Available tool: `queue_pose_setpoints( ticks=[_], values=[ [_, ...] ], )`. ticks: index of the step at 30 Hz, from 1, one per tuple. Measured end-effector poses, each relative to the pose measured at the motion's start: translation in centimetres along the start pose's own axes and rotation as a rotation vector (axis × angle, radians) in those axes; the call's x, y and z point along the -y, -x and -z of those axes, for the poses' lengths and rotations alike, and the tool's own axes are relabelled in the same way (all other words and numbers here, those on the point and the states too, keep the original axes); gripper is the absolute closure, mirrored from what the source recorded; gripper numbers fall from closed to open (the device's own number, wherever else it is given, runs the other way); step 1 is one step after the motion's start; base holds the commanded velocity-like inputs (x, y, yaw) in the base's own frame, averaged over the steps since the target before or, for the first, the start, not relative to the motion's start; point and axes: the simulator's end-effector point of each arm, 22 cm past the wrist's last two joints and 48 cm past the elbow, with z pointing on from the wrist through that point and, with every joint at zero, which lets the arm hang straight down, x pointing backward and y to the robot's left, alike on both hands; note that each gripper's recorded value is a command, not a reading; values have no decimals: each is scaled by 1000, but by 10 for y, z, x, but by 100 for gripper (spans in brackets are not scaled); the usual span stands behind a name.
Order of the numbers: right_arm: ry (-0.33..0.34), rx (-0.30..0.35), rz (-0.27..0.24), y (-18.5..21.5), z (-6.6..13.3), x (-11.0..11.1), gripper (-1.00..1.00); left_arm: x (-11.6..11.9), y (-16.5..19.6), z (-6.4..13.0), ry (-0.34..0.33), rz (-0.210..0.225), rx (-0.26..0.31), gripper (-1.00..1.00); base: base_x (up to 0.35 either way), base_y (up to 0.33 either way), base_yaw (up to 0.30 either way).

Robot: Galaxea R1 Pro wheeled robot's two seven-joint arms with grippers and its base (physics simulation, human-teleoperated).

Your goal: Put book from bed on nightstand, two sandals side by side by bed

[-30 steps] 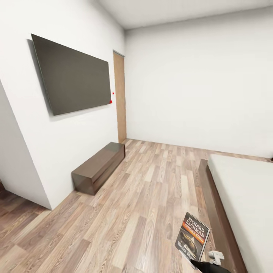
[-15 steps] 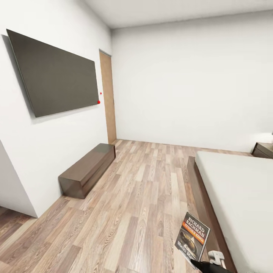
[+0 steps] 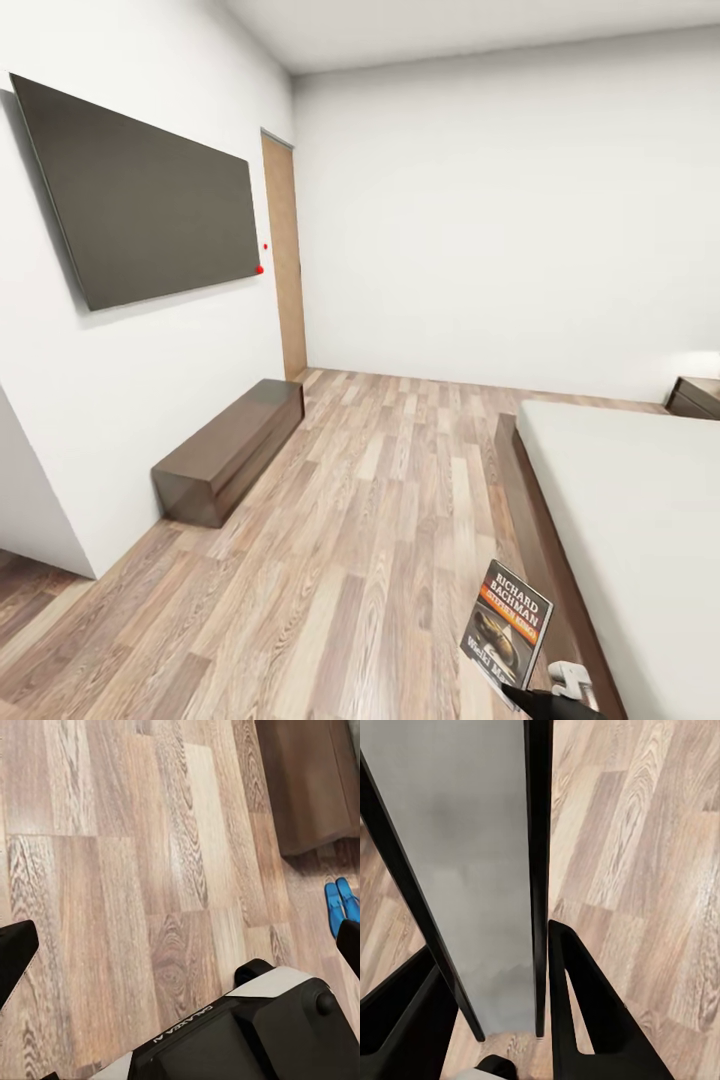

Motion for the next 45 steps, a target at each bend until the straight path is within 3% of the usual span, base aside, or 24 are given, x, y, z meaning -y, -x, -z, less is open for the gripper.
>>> queue_pose_setpoints(
  ticks=[11, 22, 45],
  values=[
    [3, -2, 0, -1, -1, -2, 100, 0, 0, 0, 0, -1, -1, -100, 319, 0, -18],
    [5, -4, 0, -2, -2, -3, 100, 0, 0, 0, 0, 0, -1, -100, 320, 0, -205],
    [4, -4, 0, -2, -2, -3, 100, 3, -5, -1, -4, 4, -8, -100, 310, 0, -4]
  ],
)
